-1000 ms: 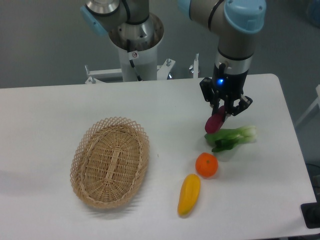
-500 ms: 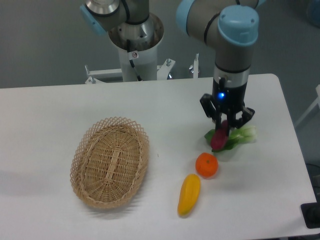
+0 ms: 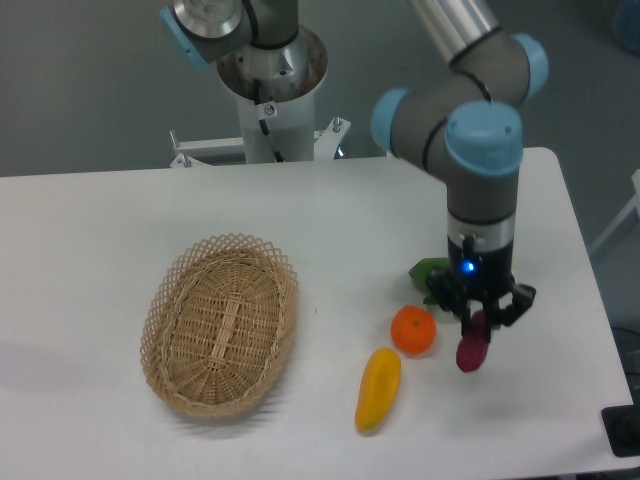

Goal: Place the sweet potato on the table
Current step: 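Carry the sweet potato past the orange and lower it onto the table, then open the gripper to release the sweet potato and raise it away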

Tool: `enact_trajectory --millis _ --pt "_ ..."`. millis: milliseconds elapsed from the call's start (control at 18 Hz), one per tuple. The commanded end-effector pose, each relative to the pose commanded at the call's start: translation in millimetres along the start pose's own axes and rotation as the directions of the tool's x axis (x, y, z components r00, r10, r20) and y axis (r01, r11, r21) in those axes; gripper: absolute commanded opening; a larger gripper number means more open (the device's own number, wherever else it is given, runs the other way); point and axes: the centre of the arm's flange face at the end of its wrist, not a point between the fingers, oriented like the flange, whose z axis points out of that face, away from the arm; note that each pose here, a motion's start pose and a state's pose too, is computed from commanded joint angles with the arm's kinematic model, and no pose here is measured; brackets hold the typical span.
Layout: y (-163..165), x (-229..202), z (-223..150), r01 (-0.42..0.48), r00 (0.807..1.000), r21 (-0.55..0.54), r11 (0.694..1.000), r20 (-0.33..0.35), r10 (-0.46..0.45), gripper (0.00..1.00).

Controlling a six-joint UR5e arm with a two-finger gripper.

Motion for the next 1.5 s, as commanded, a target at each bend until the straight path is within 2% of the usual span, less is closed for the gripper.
enact_trajectory --millis 167,333,667,1000,1056,1167,1222,1278,1333,1500 --pt "4 0 37 0.001 0.999 -0.018 1.000 -0.032 -0.002 0.21" --pt "10 8 54 -0.051 0.997 -0.030 0.998 -0.063 0.049 0.21" --pt "17 20 69 -0.174 0.980 -0.037 0.984 -0.101 0.170 0.21" --pt "17 23 77 -0.184 0.978 -0.038 0.982 -0.112 0.179 0.24" --pt "18 24 78 -0.184 0.977 -0.039 0.982 -0.114 0.178 0.28" --pt "17 23 75 -0.184 0.978 -0.038 0.982 -0.112 0.179 0.47" --pt "17 23 75 -0.177 0.979 -0.039 0.984 -0.111 0.171 0.67" --pt "17 23 73 -0.172 0.980 -0.040 0.984 -0.108 0.167 0.97" --pt "15 23 67 -0.167 0.982 -0.042 0.985 -0.101 0.162 1.00" --pt "12 22 51 -0.090 0.993 -0.040 0.995 -0.080 0.087 1.00"
